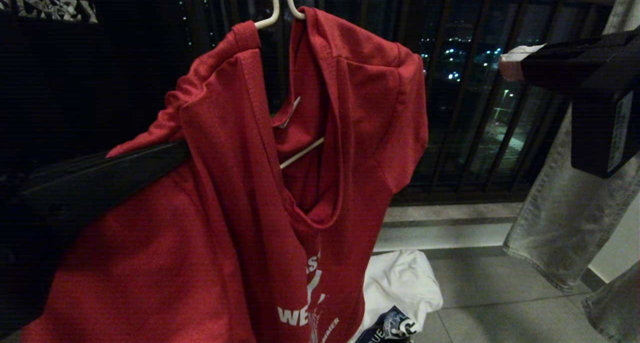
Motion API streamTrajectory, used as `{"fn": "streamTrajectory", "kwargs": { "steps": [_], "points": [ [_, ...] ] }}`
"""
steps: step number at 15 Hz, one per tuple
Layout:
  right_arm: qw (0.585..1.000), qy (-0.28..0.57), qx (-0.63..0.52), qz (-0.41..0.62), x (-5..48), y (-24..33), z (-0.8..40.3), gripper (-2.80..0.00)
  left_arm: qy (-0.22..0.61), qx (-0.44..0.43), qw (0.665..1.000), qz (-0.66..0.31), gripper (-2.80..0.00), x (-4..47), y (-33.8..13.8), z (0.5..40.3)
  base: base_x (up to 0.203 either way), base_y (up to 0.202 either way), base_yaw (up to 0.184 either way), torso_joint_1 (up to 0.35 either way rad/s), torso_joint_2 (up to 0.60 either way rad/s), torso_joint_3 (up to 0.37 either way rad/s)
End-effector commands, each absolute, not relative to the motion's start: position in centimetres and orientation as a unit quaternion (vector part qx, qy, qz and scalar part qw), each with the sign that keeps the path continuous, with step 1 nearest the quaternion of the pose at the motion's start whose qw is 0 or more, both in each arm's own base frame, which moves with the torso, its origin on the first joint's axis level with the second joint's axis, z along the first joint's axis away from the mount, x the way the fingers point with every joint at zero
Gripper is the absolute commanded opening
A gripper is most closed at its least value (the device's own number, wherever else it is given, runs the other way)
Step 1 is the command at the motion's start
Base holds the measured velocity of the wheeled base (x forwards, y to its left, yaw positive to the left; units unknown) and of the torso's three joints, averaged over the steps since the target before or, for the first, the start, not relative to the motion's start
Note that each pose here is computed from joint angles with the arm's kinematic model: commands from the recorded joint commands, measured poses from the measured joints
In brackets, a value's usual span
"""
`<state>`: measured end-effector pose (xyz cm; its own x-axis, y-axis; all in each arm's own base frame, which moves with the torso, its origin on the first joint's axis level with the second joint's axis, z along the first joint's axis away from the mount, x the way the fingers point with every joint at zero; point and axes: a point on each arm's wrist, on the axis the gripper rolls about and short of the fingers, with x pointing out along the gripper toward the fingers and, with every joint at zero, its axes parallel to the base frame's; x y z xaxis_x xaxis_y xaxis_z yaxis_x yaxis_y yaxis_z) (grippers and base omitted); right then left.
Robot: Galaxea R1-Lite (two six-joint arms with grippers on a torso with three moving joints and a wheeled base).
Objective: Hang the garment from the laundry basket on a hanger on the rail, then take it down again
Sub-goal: Hang the clothes rack on the clothesline
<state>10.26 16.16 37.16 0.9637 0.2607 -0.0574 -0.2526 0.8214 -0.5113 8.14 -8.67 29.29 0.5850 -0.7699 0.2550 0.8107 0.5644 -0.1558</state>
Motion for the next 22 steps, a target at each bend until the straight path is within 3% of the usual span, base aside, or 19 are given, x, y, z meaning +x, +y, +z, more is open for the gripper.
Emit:
{"fn": "streamTrajectory", "kwargs": {
  "steps": [1, 9, 15, 22],
  "points": [
    [0.944, 0.003, -0.298, 0.139, 10.1, 15.4, 37.5, -2.80, -0.075, -0.131, 0.877, -0.456, -2.80, 7.3, -7.8, 29.6, 0.000, 0.000, 0.000, 0.000, 0.00, 0.000],
    [0.900, 0.009, -0.318, 0.299, 9.0, 12.5, 40.4, -2.80, -0.031, -0.136, 0.840, -0.524, -2.80, 5.7, -6.7, 29.6, 0.000, 0.000, 0.000, 0.000, 0.00, 0.000],
    [0.833, 0.036, -0.307, 0.459, 6.8, 10.4, 40.9, -2.80, -0.013, -0.129, 0.826, -0.549, -2.80, 5.2, -6.4, 29.2, 0.000, 0.000, 0.000, 0.000, 0.00, 0.000],
    [0.807, 0.054, -0.297, 0.508, 8.0, 12.4, 40.4, -2.80, 0.016, -0.110, 0.810, -0.576, -2.80, 5.2, -6.7, 27.8, 0.000, 0.000, 0.000, 0.000, 0.00, 0.000]
  ]
}}
